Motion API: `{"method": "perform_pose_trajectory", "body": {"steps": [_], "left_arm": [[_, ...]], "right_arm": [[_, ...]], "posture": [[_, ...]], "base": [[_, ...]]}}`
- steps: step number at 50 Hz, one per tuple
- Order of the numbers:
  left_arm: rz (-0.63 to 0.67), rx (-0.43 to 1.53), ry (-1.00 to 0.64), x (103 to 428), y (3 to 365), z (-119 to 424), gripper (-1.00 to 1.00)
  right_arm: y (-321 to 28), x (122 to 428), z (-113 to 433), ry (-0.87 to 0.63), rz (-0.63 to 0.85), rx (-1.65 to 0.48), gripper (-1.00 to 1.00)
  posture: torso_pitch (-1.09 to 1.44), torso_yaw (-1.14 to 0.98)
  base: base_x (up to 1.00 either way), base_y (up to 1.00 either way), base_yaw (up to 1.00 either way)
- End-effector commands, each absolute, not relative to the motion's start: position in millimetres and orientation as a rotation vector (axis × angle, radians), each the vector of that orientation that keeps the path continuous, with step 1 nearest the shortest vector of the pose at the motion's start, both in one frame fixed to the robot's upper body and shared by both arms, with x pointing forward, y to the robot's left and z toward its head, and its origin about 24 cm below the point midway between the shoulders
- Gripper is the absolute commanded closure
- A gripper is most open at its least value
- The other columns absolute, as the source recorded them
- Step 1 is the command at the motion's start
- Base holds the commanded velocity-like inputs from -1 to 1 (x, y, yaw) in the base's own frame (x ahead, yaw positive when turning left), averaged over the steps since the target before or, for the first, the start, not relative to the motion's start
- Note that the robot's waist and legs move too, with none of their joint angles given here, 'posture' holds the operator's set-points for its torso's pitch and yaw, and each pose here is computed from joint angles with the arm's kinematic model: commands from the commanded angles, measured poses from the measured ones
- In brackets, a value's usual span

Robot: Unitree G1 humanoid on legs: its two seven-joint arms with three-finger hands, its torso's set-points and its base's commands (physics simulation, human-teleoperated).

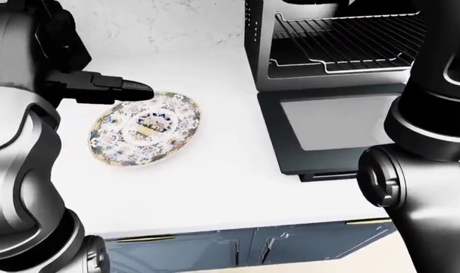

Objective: Pick the scone from the top rack and place it on the plate on the counter.

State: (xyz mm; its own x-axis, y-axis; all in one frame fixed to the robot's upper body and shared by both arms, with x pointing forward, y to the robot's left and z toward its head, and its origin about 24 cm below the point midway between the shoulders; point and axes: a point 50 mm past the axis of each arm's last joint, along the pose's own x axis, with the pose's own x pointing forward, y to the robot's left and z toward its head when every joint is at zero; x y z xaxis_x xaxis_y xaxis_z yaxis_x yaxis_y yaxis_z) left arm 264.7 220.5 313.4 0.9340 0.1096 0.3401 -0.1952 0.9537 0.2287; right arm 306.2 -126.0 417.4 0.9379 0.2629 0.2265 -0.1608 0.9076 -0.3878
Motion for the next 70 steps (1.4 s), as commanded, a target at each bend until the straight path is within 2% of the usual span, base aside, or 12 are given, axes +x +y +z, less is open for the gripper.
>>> {"method": "perform_pose_trajectory", "body": {"steps": [1, 26, 42, 50, 55, 70], "left_arm": [[0.177, 0.273, -0.409, 257, 221, 326, -1.00], [0.180, 0.278, -0.407, 257, 222, 325, -1.00], [0.180, 0.278, -0.406, 257, 222, 324, -1.00], [0.183, 0.286, -0.404, 256, 223, 323, -1.00], [0.185, 0.277, -0.406, 255, 223, 324, -1.00], [0.188, 0.272, -0.413, 255, 223, 327, -1.00]], "right_arm": [[-126, 296, 433, -0.368, 0.215, -0.387, 1.00], [-97, 304, 424, -0.383, 0.367, -0.429, 1.00], [-82, 338, 427, -0.361, 0.378, -0.427, 1.00], [-76, 370, 408, -0.322, 0.370, -0.421, 1.00], [-74, 380, 401, -0.309, 0.368, -0.420, 1.00], [-57, 388, 371, -0.245, 0.425, -0.430, 1.00]], "posture": [[0.00, 0.22], [0.00, 0.34], [0.00, 0.42], [0.00, 0.46], [0.00, 0.49], [0.00, 0.56]], "base": [[0.00, 0.00, 0.00], [0.00, 0.00, 0.00], [0.00, 0.00, 0.00], [0.00, 0.00, 0.00], [0.00, 0.00, 0.00], [0.00, 0.00, 0.00]]}}
